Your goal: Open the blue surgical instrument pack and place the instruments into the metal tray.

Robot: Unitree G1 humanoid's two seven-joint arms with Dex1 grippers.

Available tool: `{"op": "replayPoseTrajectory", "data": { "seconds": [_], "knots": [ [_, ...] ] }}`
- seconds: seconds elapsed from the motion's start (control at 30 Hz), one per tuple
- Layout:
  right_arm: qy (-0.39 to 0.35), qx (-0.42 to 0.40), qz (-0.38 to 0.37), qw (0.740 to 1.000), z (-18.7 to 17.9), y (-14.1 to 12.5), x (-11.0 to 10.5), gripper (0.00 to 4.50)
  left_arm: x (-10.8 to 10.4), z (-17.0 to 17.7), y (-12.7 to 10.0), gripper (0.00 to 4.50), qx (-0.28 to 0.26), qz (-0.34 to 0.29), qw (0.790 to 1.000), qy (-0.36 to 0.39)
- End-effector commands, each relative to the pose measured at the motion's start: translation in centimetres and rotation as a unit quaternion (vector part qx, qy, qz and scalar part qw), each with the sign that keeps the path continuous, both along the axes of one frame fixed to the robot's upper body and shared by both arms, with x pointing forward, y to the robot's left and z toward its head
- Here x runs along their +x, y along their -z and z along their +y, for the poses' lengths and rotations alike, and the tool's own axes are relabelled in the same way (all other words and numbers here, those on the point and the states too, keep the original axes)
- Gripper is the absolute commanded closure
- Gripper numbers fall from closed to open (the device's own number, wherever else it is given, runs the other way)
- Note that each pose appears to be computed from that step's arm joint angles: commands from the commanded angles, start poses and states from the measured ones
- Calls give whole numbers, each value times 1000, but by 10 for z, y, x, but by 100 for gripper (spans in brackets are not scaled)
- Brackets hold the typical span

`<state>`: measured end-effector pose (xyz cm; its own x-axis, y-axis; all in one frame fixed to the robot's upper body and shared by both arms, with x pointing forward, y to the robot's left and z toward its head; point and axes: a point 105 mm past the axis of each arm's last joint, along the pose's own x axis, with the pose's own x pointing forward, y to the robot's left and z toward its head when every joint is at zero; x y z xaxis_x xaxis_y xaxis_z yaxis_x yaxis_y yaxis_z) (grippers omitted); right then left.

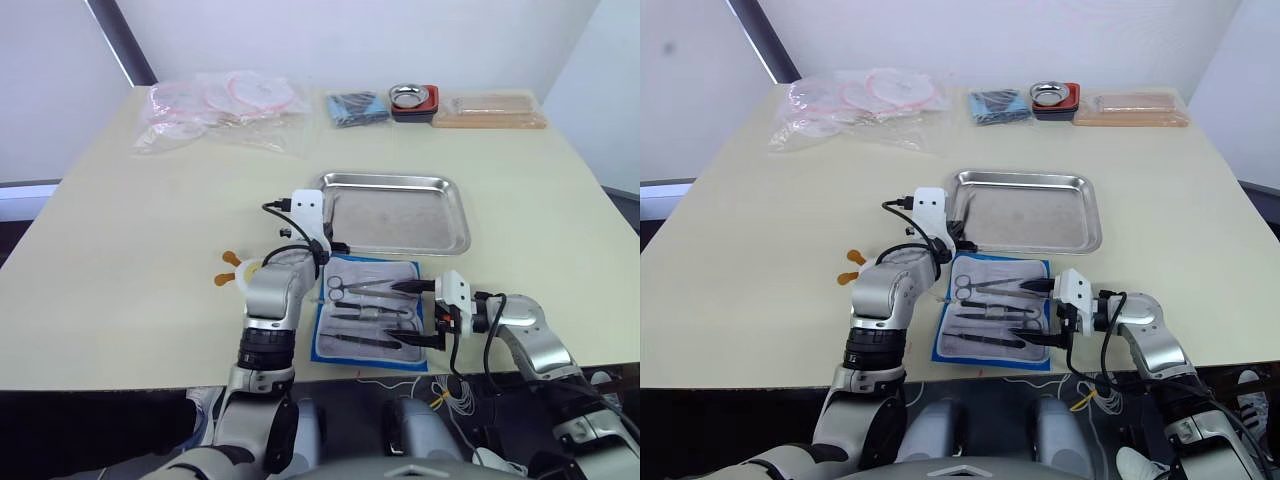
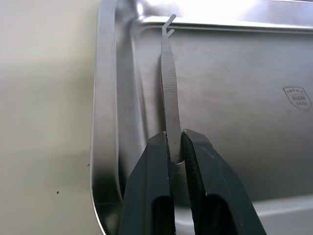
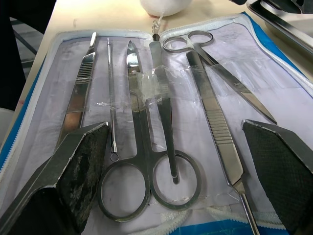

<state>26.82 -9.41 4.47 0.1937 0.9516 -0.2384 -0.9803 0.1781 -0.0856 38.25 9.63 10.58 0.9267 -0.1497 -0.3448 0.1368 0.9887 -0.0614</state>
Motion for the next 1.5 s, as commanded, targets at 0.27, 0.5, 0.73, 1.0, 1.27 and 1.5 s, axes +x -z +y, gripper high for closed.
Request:
{"op": "replayPoseTrajectory", "data": {
  "seconds": [0.27,0.5,0.73,1.0,1.27,1.5],
  "knots": [
    [0,-49,93,994,-4,47,-24,0,5,-4,-8,319,-16,-11,1000,0],
    [2,-49,93,994,-6,47,-23,0,6,-9,-12,273,-15,-18,1000,8],
    [2,-46,94,995,-4,47,-23,0,10,-8,-36,273,-10,-77,996,40],
    [6,-43,93,995,-4,47,-21,0,3,-6,-72,273,16,-170,966,194],
    [3,-47,91,995,-7,48,-22,0,-27,10,-78,273,57,-186,910,365],
    [-7,-50,87,995,-6,49,-24,0,-63,28,-80,273,56,-180,840,508]
  ]
}}
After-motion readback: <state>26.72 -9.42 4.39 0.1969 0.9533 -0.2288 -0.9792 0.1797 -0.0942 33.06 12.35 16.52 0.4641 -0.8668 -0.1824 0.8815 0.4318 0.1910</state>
